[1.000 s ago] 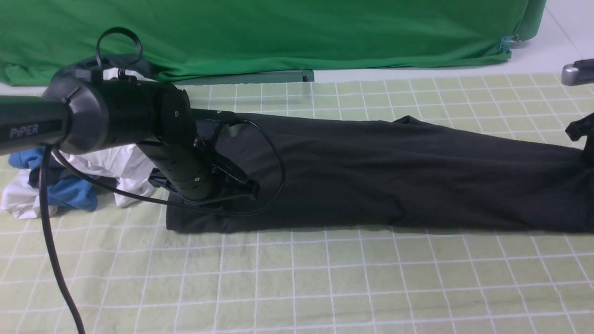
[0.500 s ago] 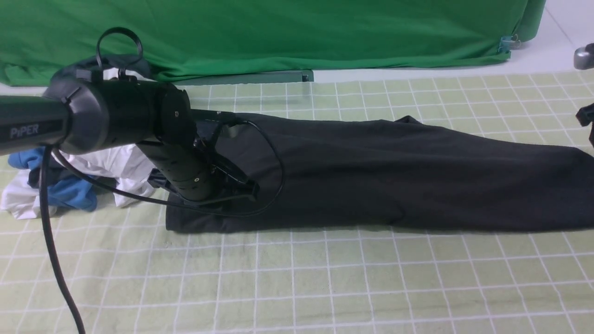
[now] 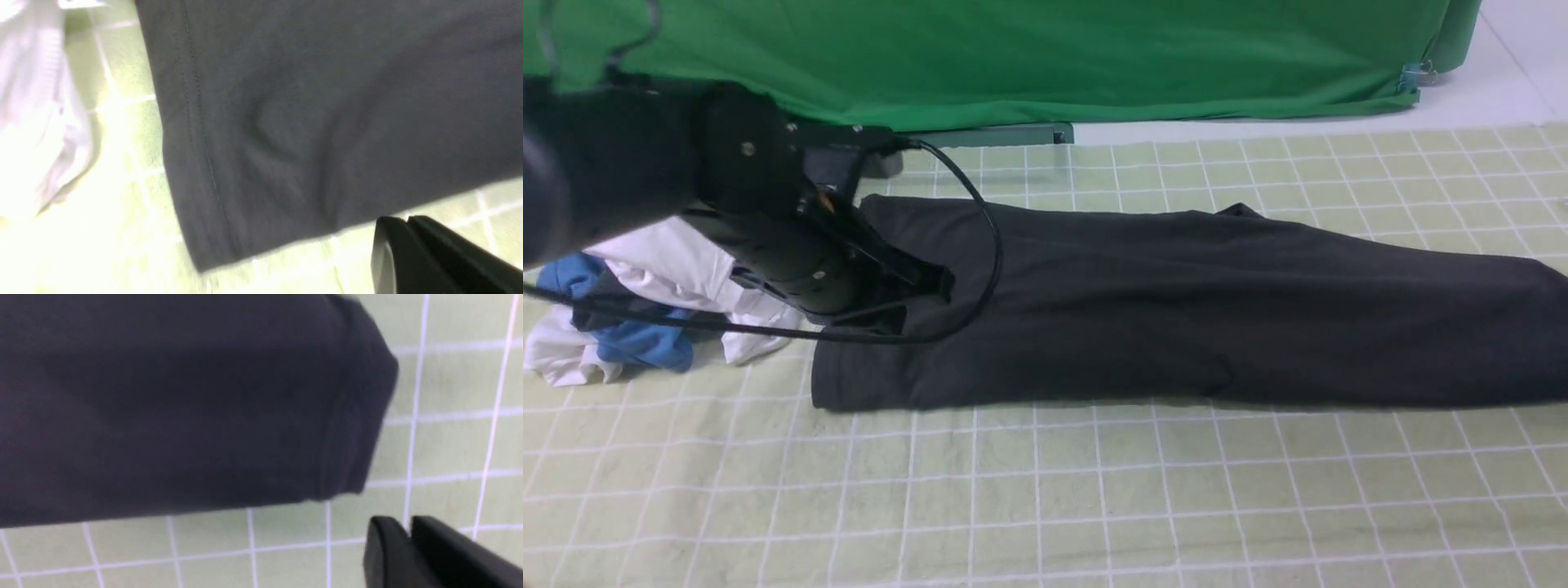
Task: Fold a long-sleeved shirt over a green coffee tablecloth.
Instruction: 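Pull the folded dark garment lengthwise by its ends to straighten it flat on the table, then fold the right end of the dark garment over onto its left end with the right gripper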
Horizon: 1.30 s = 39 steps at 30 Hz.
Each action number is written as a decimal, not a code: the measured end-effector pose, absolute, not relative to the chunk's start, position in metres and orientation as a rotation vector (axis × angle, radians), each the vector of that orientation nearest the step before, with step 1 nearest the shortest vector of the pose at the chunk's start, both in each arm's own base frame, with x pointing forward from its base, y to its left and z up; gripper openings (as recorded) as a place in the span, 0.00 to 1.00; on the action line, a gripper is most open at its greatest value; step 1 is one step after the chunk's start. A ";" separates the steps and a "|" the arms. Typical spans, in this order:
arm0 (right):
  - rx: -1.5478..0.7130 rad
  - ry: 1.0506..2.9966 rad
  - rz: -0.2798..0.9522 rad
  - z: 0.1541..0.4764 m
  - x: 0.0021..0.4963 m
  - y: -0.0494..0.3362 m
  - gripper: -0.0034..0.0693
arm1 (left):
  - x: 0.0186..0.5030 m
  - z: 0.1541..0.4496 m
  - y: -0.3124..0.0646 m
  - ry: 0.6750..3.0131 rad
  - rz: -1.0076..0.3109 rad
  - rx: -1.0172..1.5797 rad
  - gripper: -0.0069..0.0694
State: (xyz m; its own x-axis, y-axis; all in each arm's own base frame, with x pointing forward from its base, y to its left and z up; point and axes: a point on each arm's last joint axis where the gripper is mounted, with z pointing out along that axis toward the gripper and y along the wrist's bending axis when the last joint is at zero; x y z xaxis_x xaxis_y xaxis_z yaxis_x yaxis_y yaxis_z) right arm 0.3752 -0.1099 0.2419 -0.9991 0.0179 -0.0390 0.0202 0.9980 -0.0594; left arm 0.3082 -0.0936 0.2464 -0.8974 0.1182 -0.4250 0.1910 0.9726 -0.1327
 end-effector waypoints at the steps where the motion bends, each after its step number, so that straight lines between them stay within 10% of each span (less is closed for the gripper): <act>1: 0.048 3.108 -0.082 0.239 0.375 -0.114 0.35 | 0.300 0.251 -0.091 2.675 -0.242 0.219 0.11; 8: 0.071 3.047 -0.080 0.219 0.388 -0.122 0.87 | 0.243 0.256 -0.077 2.604 -0.296 0.163 0.11; 21: 0.114 3.106 0.039 0.156 0.405 -0.121 0.83 | 0.204 0.245 -0.067 2.619 -0.320 0.114 0.11; 24: 0.114 3.108 0.071 0.152 0.406 -0.120 0.71 | 0.204 0.244 -0.068 2.625 -0.339 0.095 0.11; 30: 0.087 3.102 0.098 0.152 0.407 -0.118 0.15 | 0.203 0.245 -0.068 2.625 -0.350 0.084 0.11; 39: 0.120 3.118 0.073 0.170 0.403 -0.130 0.11 | 0.202 0.244 -0.068 2.644 -0.349 0.087 0.11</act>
State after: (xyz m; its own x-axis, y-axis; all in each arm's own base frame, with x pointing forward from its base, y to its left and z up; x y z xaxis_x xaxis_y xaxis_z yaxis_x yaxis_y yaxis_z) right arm 0.4029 -0.1304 0.1703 -0.9969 0.0770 -0.0186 0.0761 0.9960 0.0474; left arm 0.2019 -0.0684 0.2440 -0.8880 0.0014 -0.4599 0.1207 0.9656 -0.2302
